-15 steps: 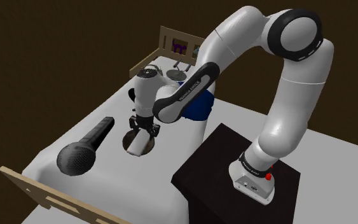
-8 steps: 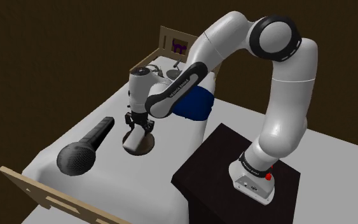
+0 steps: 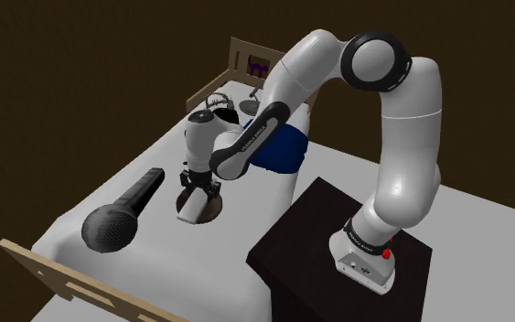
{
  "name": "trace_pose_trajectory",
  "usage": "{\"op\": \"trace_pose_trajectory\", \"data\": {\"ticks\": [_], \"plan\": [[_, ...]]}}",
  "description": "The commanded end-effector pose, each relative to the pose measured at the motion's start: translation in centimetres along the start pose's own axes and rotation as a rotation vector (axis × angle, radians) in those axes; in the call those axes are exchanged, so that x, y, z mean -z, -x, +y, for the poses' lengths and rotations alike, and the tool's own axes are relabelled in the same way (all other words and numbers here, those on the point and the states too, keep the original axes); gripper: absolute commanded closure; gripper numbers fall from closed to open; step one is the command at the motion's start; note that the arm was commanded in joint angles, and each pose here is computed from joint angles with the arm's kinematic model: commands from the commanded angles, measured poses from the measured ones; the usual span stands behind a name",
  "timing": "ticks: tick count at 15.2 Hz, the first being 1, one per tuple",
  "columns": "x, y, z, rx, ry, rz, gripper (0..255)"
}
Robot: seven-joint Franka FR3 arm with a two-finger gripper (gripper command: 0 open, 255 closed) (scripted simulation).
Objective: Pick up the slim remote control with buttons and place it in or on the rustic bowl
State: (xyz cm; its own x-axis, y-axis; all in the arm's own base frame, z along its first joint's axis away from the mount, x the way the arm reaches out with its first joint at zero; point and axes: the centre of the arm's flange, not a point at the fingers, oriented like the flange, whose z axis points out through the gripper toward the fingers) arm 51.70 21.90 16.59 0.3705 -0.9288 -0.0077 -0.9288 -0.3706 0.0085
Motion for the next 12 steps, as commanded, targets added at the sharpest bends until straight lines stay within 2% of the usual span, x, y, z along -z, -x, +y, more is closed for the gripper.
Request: {"op": "trace_pose_trajectory", "data": {"ticks": [1,9,10,12], "plan": [[-1.49,0.00,0.07,0.000,-0.001,0.000,255],[-1.49,0.00,0.07,0.000,-0.001,0.000,255],[-1.49,0.00,0.07,0.000,-0.001,0.000,0],[-1.49,0.00,0.07,0.000,-0.001,0.000,0]]}}
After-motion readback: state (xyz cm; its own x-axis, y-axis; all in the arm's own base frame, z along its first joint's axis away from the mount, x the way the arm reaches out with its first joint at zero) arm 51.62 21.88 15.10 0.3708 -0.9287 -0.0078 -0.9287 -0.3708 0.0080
